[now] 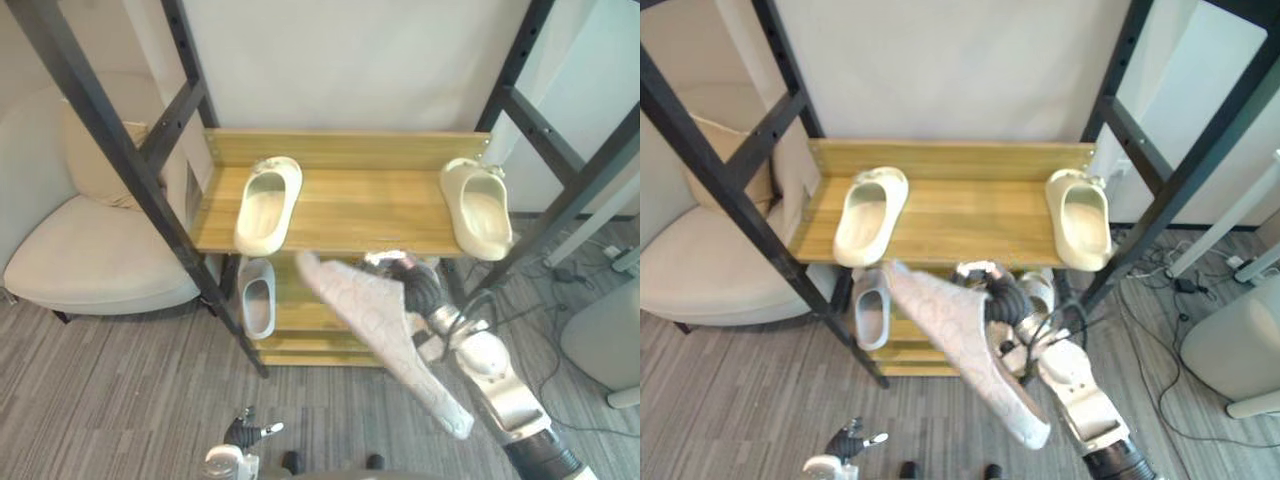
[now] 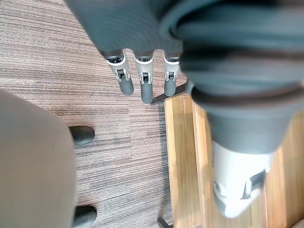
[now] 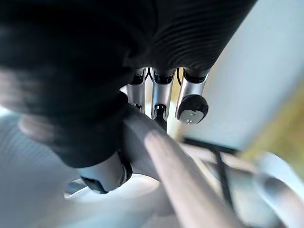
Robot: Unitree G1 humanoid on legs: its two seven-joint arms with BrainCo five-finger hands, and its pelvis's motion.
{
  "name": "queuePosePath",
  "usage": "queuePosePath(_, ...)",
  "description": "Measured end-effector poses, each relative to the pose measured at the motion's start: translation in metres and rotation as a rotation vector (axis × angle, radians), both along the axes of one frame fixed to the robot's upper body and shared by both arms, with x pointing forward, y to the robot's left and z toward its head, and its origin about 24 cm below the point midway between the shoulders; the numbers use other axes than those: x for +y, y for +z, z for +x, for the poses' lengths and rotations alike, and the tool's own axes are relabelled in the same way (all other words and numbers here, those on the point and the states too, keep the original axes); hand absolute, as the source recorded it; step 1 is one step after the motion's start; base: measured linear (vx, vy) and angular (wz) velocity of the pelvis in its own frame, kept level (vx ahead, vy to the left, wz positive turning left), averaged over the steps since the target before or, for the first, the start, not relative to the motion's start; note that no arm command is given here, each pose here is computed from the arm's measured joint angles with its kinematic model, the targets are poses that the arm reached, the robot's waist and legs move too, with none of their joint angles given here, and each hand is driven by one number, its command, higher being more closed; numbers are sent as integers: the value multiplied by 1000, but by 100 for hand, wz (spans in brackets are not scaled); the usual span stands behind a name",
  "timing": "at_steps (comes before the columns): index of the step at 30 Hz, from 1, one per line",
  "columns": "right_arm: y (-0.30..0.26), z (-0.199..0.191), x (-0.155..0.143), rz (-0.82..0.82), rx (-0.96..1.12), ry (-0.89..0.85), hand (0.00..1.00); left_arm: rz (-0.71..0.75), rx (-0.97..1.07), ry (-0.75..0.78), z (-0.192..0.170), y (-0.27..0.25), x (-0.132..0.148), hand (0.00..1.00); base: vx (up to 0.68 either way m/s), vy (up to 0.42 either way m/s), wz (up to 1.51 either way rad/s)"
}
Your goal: Organize the slippers on the shoe rack
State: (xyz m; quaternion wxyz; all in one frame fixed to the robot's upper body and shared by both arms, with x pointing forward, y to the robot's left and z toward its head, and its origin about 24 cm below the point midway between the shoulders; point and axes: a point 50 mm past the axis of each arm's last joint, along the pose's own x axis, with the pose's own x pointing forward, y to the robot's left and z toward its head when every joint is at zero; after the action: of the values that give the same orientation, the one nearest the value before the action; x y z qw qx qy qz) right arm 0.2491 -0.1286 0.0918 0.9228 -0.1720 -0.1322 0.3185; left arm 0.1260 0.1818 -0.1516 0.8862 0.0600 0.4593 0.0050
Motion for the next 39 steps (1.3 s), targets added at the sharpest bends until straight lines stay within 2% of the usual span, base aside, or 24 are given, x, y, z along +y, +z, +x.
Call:
queuePosePath(6,24,35,1,-190,-131,11,100,11,-134,1,40,17,6,0,-231,21,38)
queuePosePath(10,41,45,1,-207,-225,-40,100,51,-75,64,25,12,23,0,-169,-6,15)
queuePosePath(14,58,50,3,-210,-321,-84,100,51,-11,93,12,5,25,0,-132,-16,16)
queuePosePath(18,84,58,6,-198,-463,-166,100,42,-38,138,16,8,23,0,-103,-37,12)
queuePosePath(23,136,70,-6,-94,-659,-363,100,0,-129,173,38,18,9,0,-94,-43,18)
queuePosePath(24,152,79,-8,-57,-706,-449,100,-2,-144,192,42,20,10,0,-77,-32,9)
queuePosePath(25,153,79,-8,-56,-708,-453,100,-2,-145,192,42,20,9,0,-90,-37,11)
queuePosePath(27,165,96,-19,-41,-719,-614,100,0,-164,208,48,23,7,0,-84,-46,8)
queuePosePath(30,176,108,-29,-21,-717,-739,100,6,-182,212,52,25,6,0,-73,-56,2)
queuePosePath(39,200,133,-53,3,-659,-982,100,16,-239,229,68,35,6,0,-34,-30,7)
